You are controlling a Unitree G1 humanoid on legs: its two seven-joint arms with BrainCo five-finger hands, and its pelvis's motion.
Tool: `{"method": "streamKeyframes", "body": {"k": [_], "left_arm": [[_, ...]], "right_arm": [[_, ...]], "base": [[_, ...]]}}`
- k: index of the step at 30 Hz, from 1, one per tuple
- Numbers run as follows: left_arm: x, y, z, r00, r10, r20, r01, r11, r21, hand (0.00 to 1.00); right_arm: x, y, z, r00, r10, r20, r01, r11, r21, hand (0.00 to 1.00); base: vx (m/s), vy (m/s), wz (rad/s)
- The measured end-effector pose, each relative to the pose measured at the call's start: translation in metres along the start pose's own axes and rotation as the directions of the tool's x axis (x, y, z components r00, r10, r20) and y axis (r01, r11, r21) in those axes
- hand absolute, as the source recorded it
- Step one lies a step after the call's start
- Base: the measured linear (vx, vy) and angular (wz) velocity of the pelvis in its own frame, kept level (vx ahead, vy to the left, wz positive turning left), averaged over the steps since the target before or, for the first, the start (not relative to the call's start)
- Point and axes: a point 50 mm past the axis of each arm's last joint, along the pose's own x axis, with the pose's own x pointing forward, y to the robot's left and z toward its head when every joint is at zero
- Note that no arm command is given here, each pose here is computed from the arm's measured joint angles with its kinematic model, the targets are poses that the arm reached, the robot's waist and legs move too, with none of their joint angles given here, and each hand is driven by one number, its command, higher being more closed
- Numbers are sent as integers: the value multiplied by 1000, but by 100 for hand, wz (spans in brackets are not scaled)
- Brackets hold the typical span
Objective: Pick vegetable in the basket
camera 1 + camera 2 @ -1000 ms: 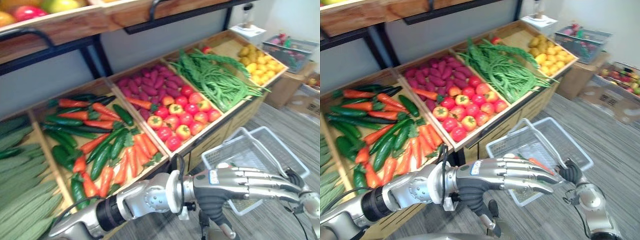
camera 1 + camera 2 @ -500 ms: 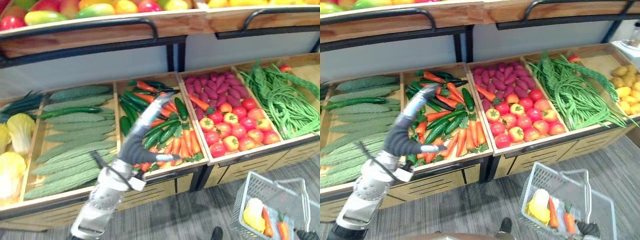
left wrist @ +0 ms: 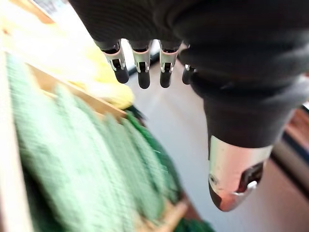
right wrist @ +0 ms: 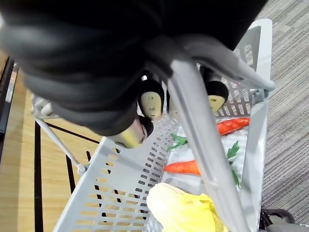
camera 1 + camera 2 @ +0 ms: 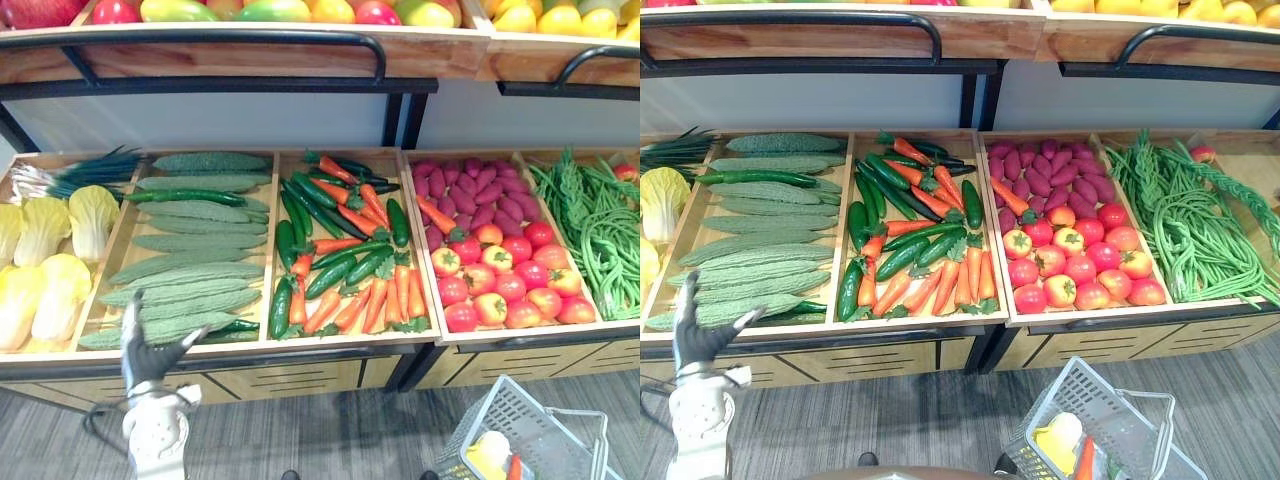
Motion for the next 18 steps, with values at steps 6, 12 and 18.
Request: {"method": "streamKeyframes", "body": {"k": [6,12,18], "left_arm": [[-45,25,-103,843,189,-503,-173,982,79,0],[-114,25,-160,558,209,-803,-214,971,104,0],[-144,9,-173,450,70,-891,-100,995,28,0]], "right_arm": [[-8,12,-19,1000,-4,-28,5,999,37,100],[-9,16,-24,999,1,-48,1,999,40,100],[-9,28,-25,997,14,-79,-11,999,36,100]], "base": [[23,-2,1],[16,-3,-2],[47,-10,-3]]}}
